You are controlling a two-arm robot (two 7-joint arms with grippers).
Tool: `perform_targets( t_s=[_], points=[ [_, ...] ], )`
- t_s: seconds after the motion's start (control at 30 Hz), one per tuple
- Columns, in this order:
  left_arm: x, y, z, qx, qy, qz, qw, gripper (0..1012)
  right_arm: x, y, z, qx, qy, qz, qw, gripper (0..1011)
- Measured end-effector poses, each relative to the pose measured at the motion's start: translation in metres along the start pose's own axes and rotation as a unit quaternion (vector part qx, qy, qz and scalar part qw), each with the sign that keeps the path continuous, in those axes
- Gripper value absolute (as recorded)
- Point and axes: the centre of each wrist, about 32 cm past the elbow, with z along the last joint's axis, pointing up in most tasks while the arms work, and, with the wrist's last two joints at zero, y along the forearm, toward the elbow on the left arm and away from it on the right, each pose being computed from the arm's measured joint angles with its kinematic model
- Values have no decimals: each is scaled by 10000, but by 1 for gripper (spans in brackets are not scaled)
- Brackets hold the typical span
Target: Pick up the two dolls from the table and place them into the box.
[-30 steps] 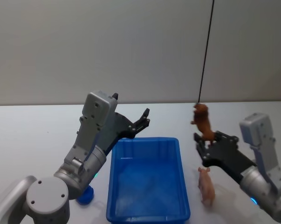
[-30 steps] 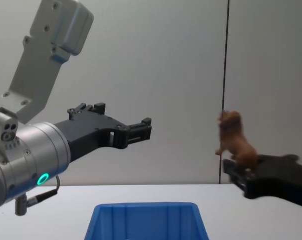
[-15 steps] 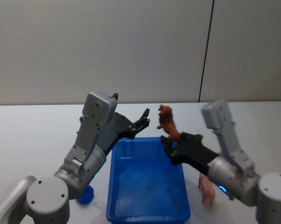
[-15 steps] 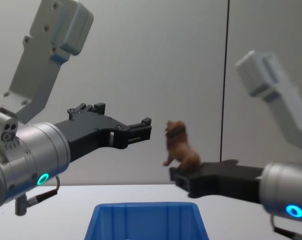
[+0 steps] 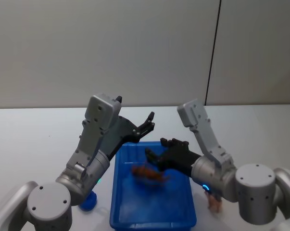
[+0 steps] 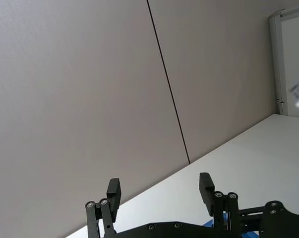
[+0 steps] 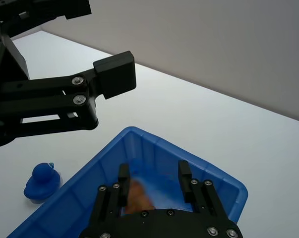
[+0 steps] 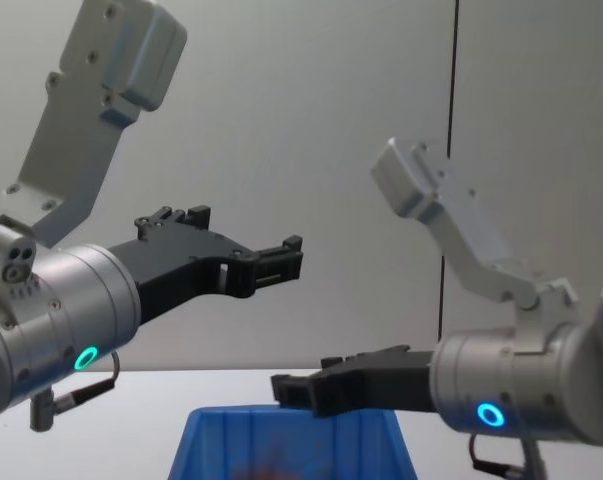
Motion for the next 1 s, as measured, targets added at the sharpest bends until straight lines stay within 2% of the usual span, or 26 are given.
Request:
perform_targets(
  t_s=[0.17,0.27,0.43,0.5,0.53,0.67,0.73,1.0],
  points=[
    [0,0,0,0,0,0,10000,1001,-24,55,25,-101,13,12,9999,688],
    [0,0,0,0,0,0,10000,1001,-35,79,40,-139,15,19,9999,822],
    [0,0,0,0,0,0,10000,1001,-7,57,48,-103,31,-23,9999,906],
    [0,0,0,0,0,0,10000,1001,15,28,50,-56,48,-43,10000,970],
    [0,0,0,0,0,0,10000,1001,48,-19,54,9,65,-73,10000,1001],
    [0,0,0,0,0,0,10000,1001,114,-129,63,155,110,-104,9998,1001],
    [0,0,0,0,0,0,10000,1001,190,-294,66,290,147,-130,9994,1001],
    [0,0,0,0,0,0,10000,1001,308,-720,40,437,227,-99,9987,1001]
  ],
)
